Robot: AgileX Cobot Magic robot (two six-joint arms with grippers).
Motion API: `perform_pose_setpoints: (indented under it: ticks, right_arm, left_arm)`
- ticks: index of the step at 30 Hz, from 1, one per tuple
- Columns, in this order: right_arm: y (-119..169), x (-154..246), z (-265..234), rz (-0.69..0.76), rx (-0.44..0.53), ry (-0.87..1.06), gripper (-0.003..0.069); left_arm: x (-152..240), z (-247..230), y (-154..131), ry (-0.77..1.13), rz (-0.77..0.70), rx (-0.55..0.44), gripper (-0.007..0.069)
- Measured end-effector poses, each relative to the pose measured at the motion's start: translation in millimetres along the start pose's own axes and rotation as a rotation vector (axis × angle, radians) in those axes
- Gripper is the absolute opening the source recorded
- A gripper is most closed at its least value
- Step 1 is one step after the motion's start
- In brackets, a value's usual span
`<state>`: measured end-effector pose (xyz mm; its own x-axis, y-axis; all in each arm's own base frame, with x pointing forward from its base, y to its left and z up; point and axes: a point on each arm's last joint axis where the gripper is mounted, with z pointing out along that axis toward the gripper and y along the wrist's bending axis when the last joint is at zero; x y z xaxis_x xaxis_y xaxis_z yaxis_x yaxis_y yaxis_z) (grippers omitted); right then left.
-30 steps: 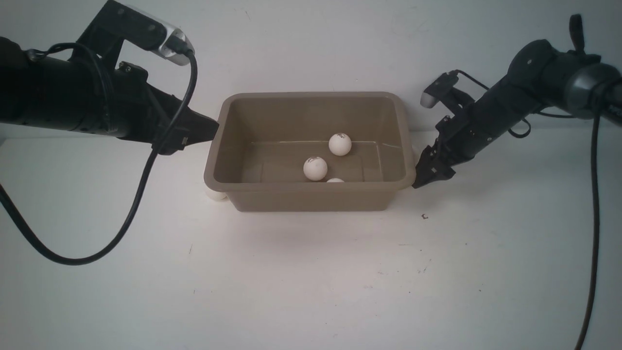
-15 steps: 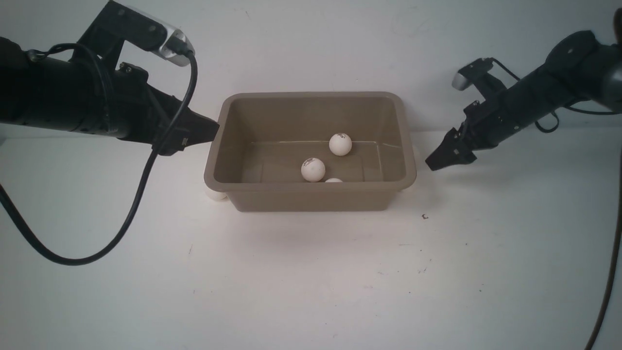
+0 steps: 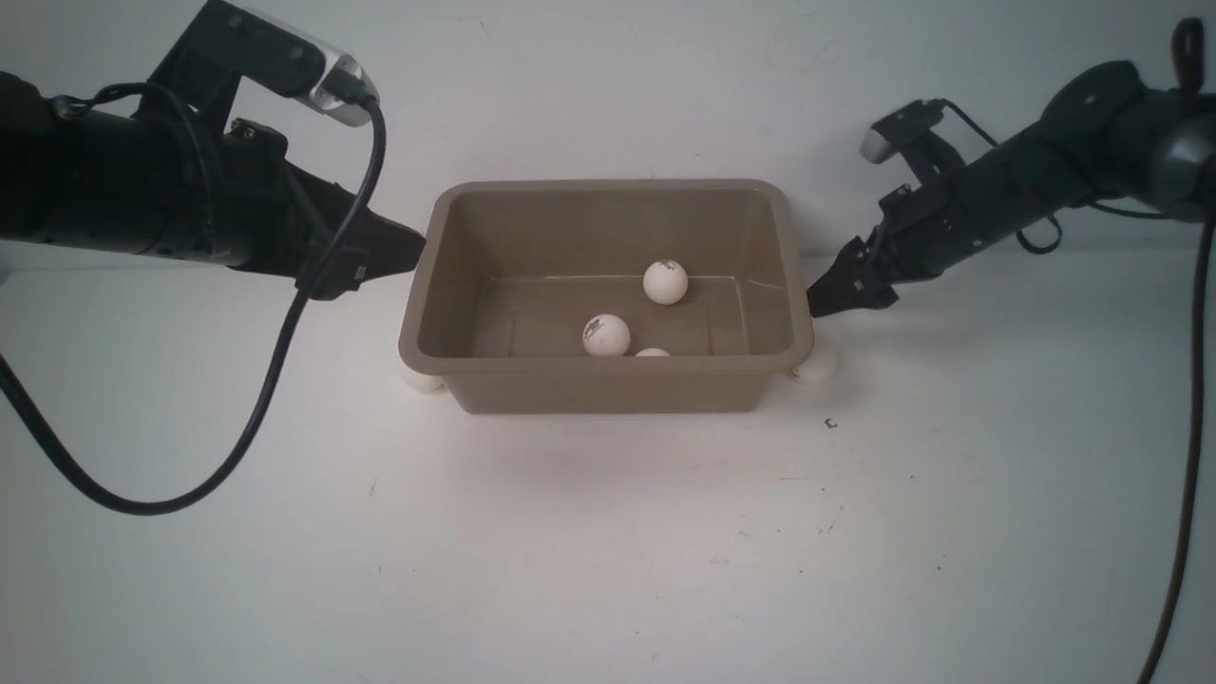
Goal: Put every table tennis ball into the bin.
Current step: Use the right arm to clamp the table tennis ball closest to it
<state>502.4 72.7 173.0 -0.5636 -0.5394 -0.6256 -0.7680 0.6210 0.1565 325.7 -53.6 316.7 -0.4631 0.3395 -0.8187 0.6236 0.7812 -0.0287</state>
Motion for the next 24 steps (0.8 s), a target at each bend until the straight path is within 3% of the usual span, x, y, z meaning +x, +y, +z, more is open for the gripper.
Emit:
perform_pose_setpoints:
  ticks: [5, 12, 24]
  right_arm:
    - [-3, 5, 0, 0.019, 0.032, 0.052, 0.0482]
    - [5, 11, -1, 0.067, -0.054, 0.117, 0.0482]
    - [4, 14, -1, 0.133, -0.039, 0.155, 0.0482]
  left_arm:
    - [0, 0, 0, 0.0, 0.0, 0.0, 0.0468]
    - [0, 0, 0, 0.0, 0.0, 0.0, 0.0468]
    - [0, 0, 0, 0.0, 0.0, -0.001, 0.0468]
